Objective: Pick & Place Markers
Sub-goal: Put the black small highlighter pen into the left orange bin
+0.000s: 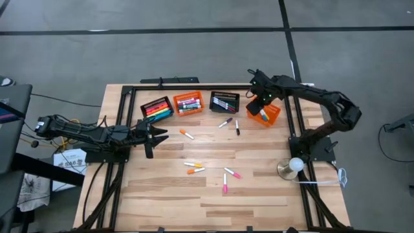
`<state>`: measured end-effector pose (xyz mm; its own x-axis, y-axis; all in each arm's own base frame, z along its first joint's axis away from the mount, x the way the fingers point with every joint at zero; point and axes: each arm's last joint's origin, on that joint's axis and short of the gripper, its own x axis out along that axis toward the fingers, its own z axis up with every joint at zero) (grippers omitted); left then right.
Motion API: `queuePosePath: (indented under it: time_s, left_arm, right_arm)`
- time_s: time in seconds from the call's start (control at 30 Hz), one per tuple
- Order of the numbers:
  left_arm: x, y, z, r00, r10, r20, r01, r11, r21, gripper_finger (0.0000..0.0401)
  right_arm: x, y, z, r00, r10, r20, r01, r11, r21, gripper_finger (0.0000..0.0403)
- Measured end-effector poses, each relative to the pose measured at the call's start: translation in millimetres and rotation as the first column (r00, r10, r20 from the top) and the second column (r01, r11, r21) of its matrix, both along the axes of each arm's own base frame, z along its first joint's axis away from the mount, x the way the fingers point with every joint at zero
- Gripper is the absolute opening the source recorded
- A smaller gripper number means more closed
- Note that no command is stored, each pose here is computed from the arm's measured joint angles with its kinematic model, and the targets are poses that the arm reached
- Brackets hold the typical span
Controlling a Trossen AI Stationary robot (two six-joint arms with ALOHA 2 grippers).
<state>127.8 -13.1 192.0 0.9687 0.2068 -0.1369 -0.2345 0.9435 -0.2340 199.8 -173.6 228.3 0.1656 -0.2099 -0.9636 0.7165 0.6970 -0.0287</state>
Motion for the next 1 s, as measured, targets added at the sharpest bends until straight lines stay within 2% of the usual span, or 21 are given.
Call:
queuePosePath:
  time_s: [0.3,0.67,0.8,0.87,1.0]
  left_arm:
    - [0.0,0.0,0.0,1.0,0.0,0.0,0.0,1.0,0.0,0.0138]
    - [0.0,0.0,0.1,1.0,0.0,0.001,0.0,1.0,0.0,0.0138]
    - [0.0,0.0,0.3,1.0,0.0,0.004,0.0,1.0,-0.001,0.0138]
    - [0.1,0.0,0.5,1.0,0.0,0.005,0.0,1.0,-0.001,0.0138]
    - [0.4,-0.1,0.7,1.0,0.0,0.008,0.0,1.0,-0.001,0.0138]
  right_arm:
    - [11.4,44.8,53.5,0.969,0.172,0.178,-0.148,0.979,-0.138,0.0082]
    - [42.7,117.8,59.9,0.881,0.384,0.275,-0.362,0.923,-0.129,0.0082]
    - [49.5,132.5,56.6,0.884,0.365,0.292,-0.354,0.931,-0.093,0.0082]
    - [55.5,133.9,55.1,0.896,0.311,0.318,-0.299,0.95,-0.088,0.0082]
    - [65.9,129.3,43.4,0.927,0.184,0.328,-0.19,0.982,-0.013,0.0082]
